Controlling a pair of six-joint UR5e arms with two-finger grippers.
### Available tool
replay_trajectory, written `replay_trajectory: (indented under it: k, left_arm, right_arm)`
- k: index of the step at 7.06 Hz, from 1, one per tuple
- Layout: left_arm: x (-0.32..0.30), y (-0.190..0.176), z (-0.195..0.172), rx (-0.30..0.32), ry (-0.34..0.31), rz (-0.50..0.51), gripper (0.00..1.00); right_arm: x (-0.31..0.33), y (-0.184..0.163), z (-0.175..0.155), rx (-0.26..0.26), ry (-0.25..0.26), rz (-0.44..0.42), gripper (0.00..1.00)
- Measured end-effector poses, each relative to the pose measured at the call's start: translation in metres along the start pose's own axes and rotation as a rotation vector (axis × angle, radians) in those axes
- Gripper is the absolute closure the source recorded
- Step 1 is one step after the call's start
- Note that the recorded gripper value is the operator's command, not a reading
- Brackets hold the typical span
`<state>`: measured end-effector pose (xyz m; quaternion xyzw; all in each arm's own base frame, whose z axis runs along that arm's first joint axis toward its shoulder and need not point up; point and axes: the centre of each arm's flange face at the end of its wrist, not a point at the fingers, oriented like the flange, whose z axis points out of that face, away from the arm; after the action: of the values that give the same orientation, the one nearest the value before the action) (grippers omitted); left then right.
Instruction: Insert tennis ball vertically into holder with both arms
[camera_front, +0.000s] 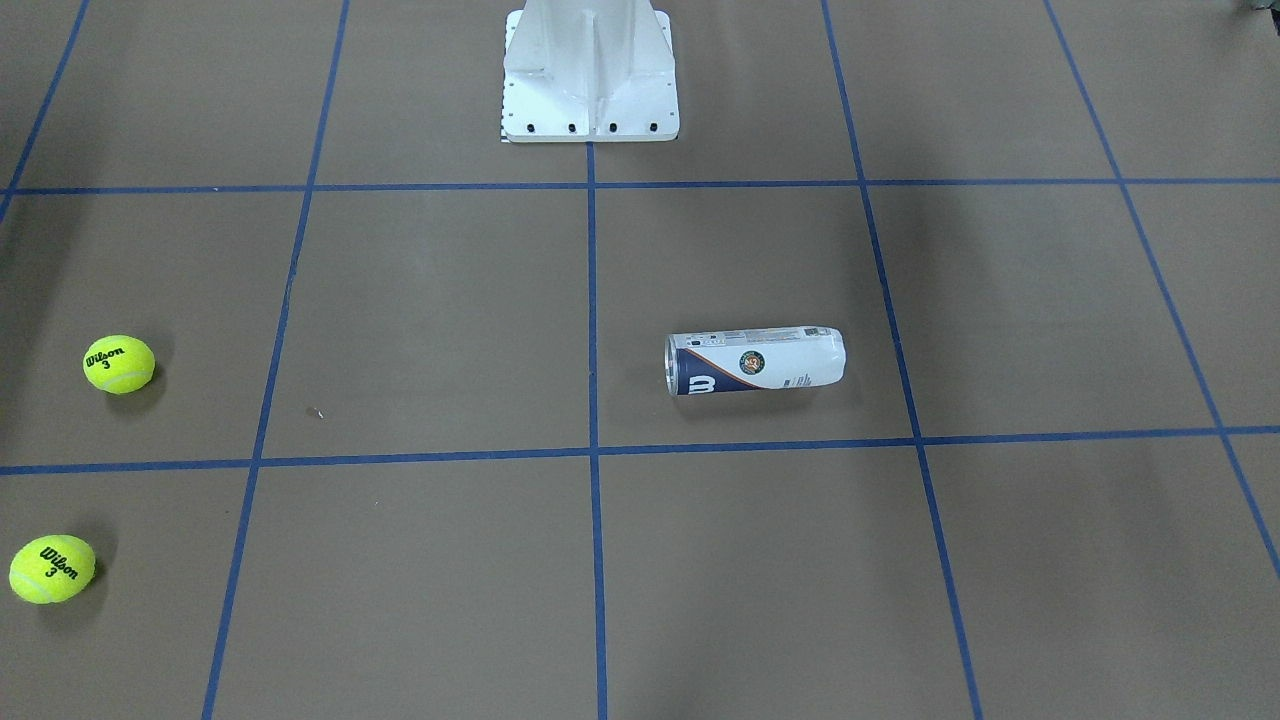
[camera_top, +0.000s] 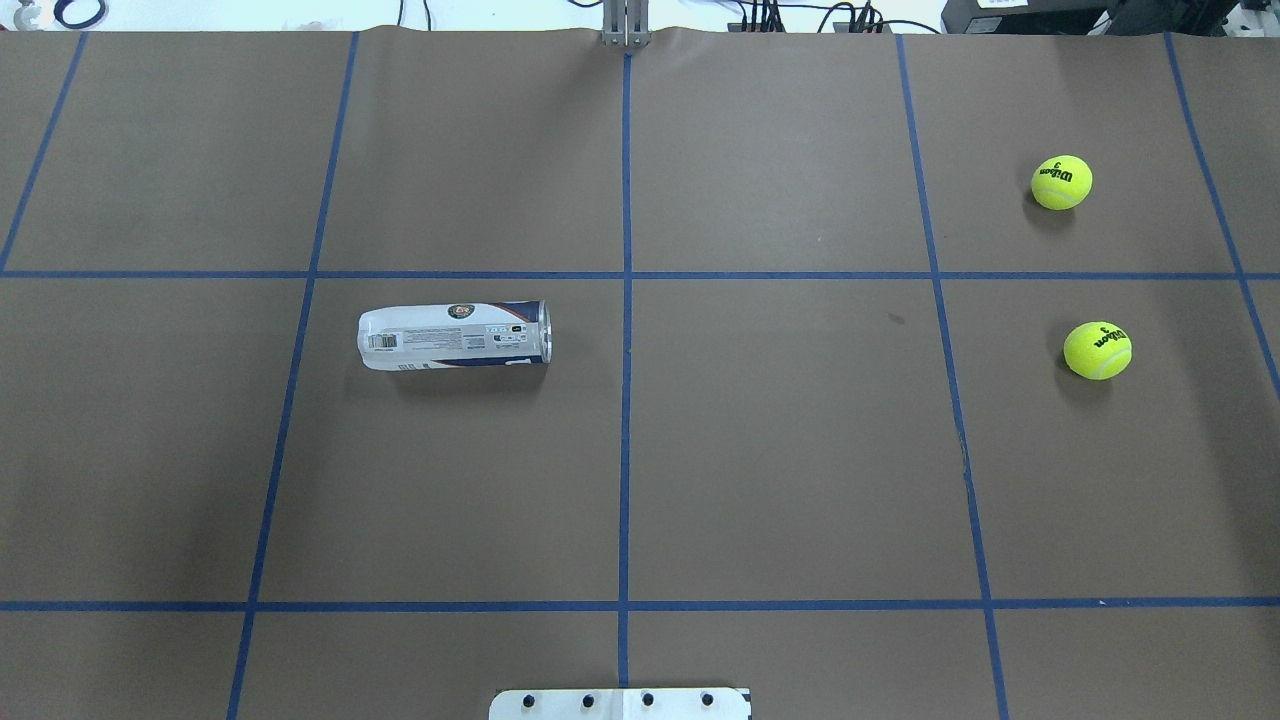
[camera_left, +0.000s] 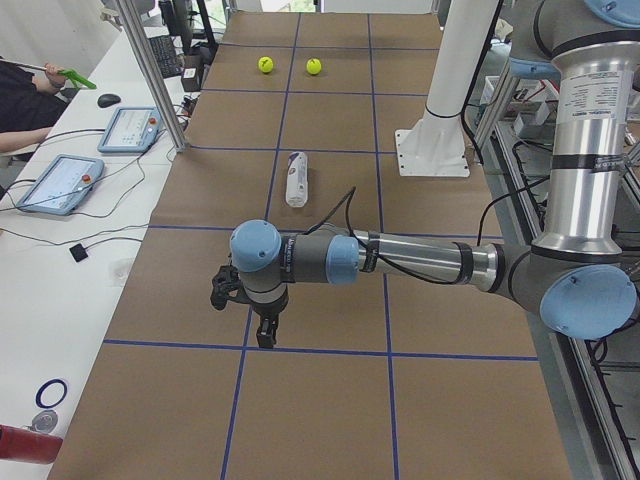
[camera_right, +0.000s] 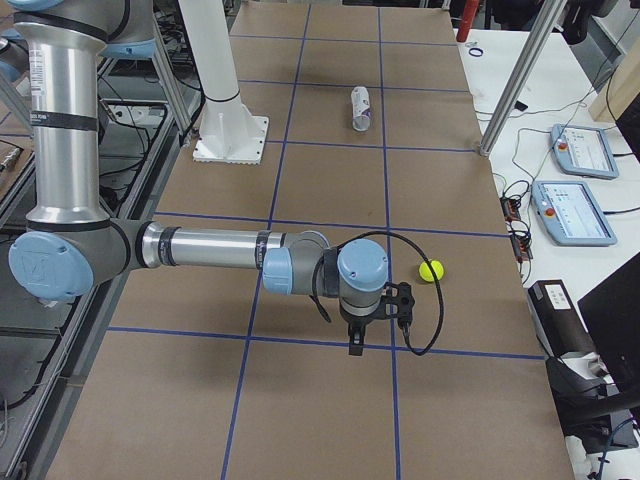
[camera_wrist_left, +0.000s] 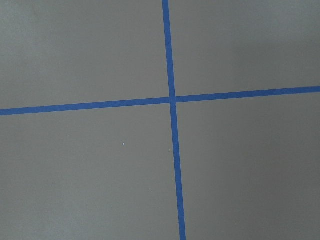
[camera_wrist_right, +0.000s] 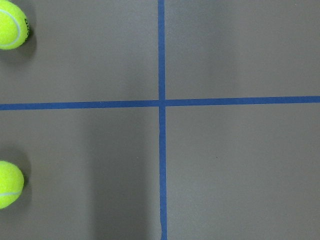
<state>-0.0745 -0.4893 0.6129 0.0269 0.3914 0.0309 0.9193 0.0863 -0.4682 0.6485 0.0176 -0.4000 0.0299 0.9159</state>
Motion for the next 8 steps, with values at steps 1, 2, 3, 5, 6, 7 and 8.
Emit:
replay_trajectory:
  k: [1,2,3,5,6,7,8]
  left_arm:
    - [0.000,0.000,0.000,-0.001,0.000,-0.001,0.00]
    - [0.000,0.000,0.000,0.000,0.000,0.000,0.00]
    - [0.001,0.000,0.000,0.002,0.002,0.005,0.00]
    - [0.006,-0.003,-0.006,0.028,0.002,0.038,0.00]
    - [0.015,-0.010,-0.016,0.076,-0.002,0.087,0.00]
    - [0.028,-0.016,-0.026,0.131,-0.007,0.145,0.00]
    - [0.040,-0.021,-0.030,0.166,-0.008,0.197,0.00]
  right_arm:
    - [0.000,0.000,0.000,0.000,0.000,0.000,0.01]
    - [0.000,0.000,0.000,0.001,0.000,0.000,0.01]
    - [0.000,-0.001,-0.001,0.002,0.000,-0.002,0.01]
    - [-0.002,-0.004,-0.002,0.006,-0.002,-0.006,0.01]
    - [-0.002,-0.004,-0.002,0.007,-0.003,-0.007,0.01]
    - [-0.003,-0.005,-0.003,0.009,-0.003,-0.008,0.01]
    - [-0.004,-0.006,-0.004,0.011,-0.006,-0.010,0.01]
